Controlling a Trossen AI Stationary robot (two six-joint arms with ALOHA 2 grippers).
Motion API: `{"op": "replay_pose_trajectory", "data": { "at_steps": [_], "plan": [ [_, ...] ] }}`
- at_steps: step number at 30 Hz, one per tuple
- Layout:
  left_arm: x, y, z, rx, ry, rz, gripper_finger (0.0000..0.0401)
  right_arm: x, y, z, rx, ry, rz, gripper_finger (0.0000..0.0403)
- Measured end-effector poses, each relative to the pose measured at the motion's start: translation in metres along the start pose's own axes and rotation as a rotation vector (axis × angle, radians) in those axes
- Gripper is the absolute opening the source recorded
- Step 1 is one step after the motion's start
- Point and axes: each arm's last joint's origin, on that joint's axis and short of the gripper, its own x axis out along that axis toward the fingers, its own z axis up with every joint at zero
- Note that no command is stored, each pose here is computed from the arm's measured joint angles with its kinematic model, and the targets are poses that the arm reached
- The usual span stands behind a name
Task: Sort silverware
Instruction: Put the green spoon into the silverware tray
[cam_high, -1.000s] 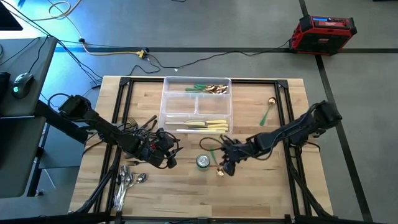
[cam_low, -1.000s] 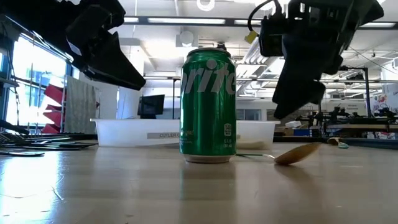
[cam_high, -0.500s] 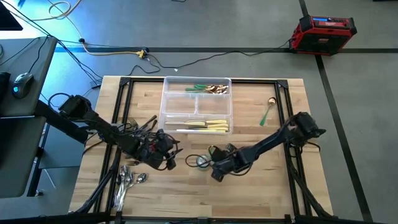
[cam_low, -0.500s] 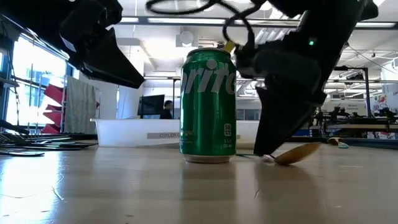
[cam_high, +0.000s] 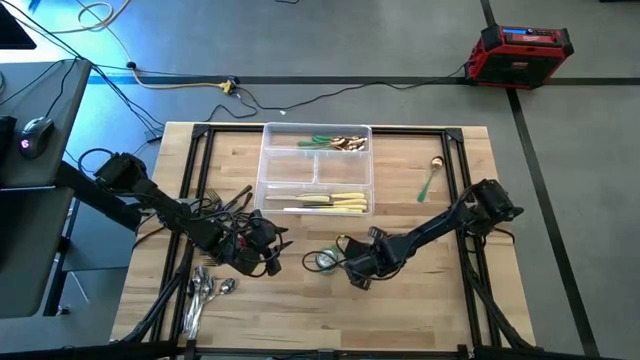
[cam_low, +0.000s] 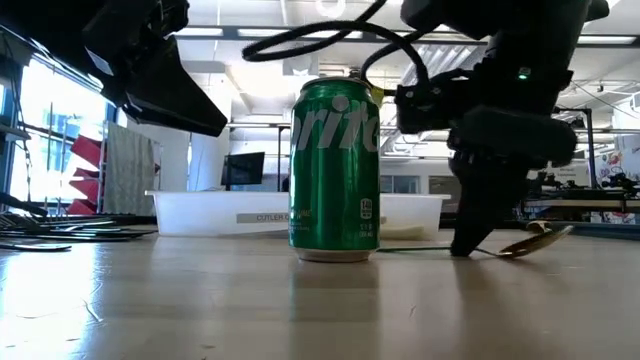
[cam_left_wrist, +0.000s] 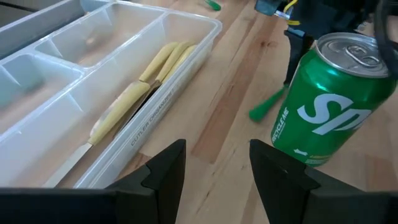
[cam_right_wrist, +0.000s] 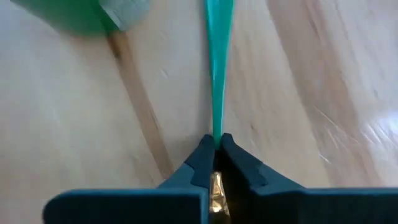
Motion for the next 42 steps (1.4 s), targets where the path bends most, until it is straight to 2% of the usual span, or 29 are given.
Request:
{"op": "replay_pose_trajectory", "data": {
  "at_steps": [4,7,10,13,16,19,23,27,30,35,42],
  "plan": [
    [0.000,0.000,0.000,0.001,-0.001,0.000,0.0158,-0.027,-0.021,-0.013,-0.047,0.069,-0.094,0.0002],
    [0.000,0.000,0.000,0.008,-0.007,0.009,0.0158,-0.064,-0.038,-0.009,-0.018,-0.014,-0.112,0.0001],
    [0.000,0.000,0.000,0.018,-0.009,0.012,0.0158,-0.089,-0.065,-0.012,-0.018,-0.041,-0.189,0.0000],
    [0.000,0.000,0.001,0.024,-0.017,0.022,0.0158,-0.111,-0.091,0.003,-0.024,-0.179,-0.190,0.0000],
    [0.000,0.001,0.001,0.036,-0.029,0.038,0.0158,-0.119,-0.122,0.027,-0.043,-0.290,-0.196,0.0000],
    [0.001,0.003,0.002,0.050,-0.033,0.059,0.0158,-0.117,-0.156,0.055,-0.078,-0.384,-0.190,0.0000],
    [0.004,0.005,0.004,0.088,-0.040,0.084,0.0158,-0.105,-0.202,0.091,-0.187,-0.515,-0.190,0.0000],
    [0.007,0.009,0.006,0.135,-0.046,0.120,0.0158,-0.092,-0.248,0.112,-0.196,-0.624,-0.232,0.0000],
    [0.010,0.013,0.008,0.167,-0.051,0.153,0.0158,-0.075,-0.275,0.119,-0.211,-0.628,-0.243,0.0000],
    [0.017,0.021,0.012,0.233,-0.047,0.211,0.0158,-0.048,-0.303,0.131,-0.230,-0.605,-0.224,0.0000],
    [0.029,0.035,0.018,0.276,-0.020,0.267,0.0158,-0.011,-0.316,0.153,-0.309,-0.487,-0.189,0.0000]
  ]
}}
